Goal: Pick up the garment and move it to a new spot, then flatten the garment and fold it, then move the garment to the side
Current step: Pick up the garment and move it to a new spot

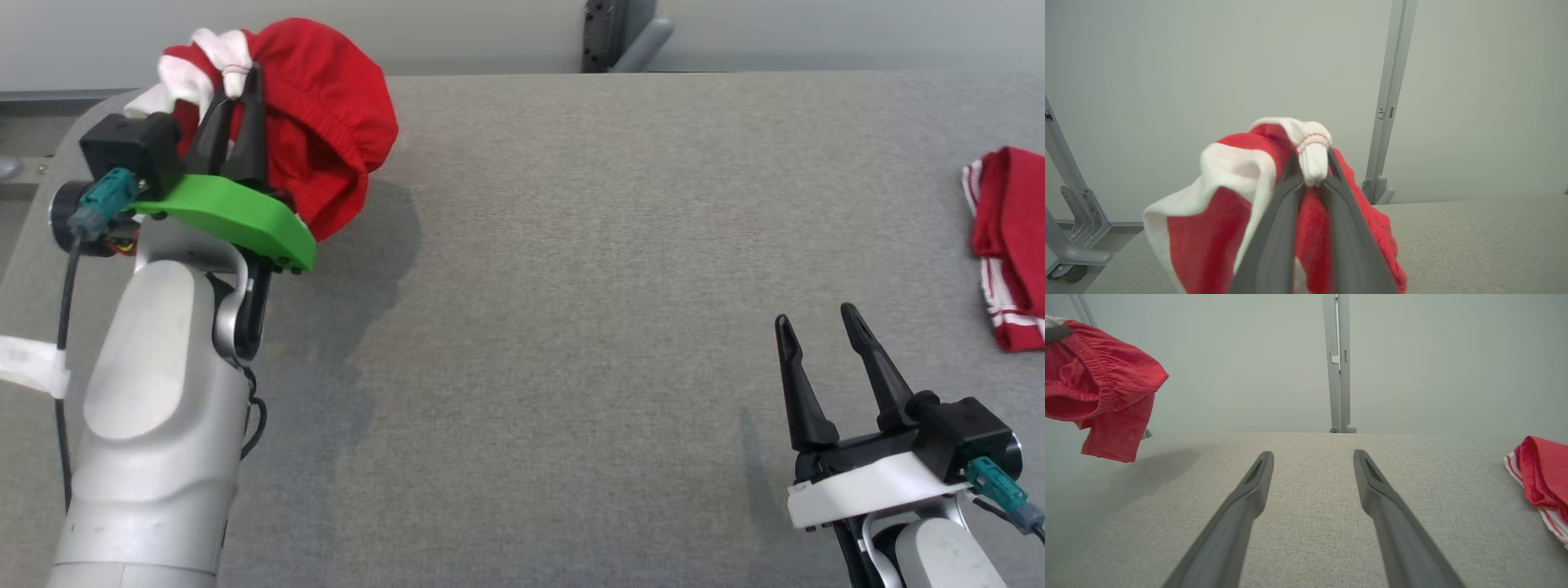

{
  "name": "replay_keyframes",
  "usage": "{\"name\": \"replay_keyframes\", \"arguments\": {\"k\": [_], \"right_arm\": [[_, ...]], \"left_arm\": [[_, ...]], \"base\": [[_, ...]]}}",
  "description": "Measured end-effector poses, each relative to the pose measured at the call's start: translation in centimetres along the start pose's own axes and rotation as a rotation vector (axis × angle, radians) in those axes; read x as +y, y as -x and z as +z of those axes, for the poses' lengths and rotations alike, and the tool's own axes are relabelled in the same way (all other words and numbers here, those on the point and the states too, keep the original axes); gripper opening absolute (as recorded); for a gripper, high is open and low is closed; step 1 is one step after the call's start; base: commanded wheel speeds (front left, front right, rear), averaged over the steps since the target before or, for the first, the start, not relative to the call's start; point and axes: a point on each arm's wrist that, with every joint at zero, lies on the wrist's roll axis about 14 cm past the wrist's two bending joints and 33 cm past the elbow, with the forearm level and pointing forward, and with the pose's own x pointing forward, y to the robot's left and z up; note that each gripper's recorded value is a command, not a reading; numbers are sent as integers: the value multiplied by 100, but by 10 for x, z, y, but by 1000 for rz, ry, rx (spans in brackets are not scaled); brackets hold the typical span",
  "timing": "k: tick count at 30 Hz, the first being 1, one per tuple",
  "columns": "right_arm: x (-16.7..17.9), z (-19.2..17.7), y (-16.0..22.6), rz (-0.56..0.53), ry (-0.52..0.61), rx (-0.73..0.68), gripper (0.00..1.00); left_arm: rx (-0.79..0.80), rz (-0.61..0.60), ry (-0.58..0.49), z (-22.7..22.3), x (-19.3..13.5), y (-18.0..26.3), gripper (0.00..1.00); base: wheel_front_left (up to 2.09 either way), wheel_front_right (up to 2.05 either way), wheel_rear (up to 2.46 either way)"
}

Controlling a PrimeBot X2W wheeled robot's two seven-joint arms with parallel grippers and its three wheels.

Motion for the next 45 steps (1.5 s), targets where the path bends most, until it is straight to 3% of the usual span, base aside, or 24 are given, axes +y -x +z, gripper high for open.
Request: {"name": "replay_keyframes", "arguments": {"k": [6,11,17,22,30,31,32,33,38,45], "right_arm": [[-36,24,31,-135,35,-49,100],[-62,40,57,-241,54,-81,100],[-82,50,79,-340,67,-103,100],[-92,46,79,-376,68,-87,100],[-96,27,70,-382,56,-37,100],[-95,26,68,-377,55,-35,100],[-94,26,66,-372,55,-34,100],[-94,25,65,-367,55,-33,100],[-86,23,58,-323,56,-28,100],[-57,21,46,-219,30,-35,100]], "left_arm": [[-40,-260,8,8,-101,-11,0],[-43,-507,-54,-3,-187,1,0],[58,-795,-152,-61,-264,39,0],[223,-901,-231,-130,-266,63,0],[411,-862,-252,-198,-236,72,0],[412,-845,-255,-199,-233,70,30],[407,-820,-255,-198,-230,67,92],[400,-795,-250,-196,-227,64,100],[384,-660,-155,-182,-210,59,100],[355,-387,-33,-157,-151,72,100]], "base": [[0,0,0],[0,0,0],[0,0,0],[0,0,0],[0,0,0],[0,0,0],[0,0,0],[0,0,0],[0,0,0],[0,0,0]]}}
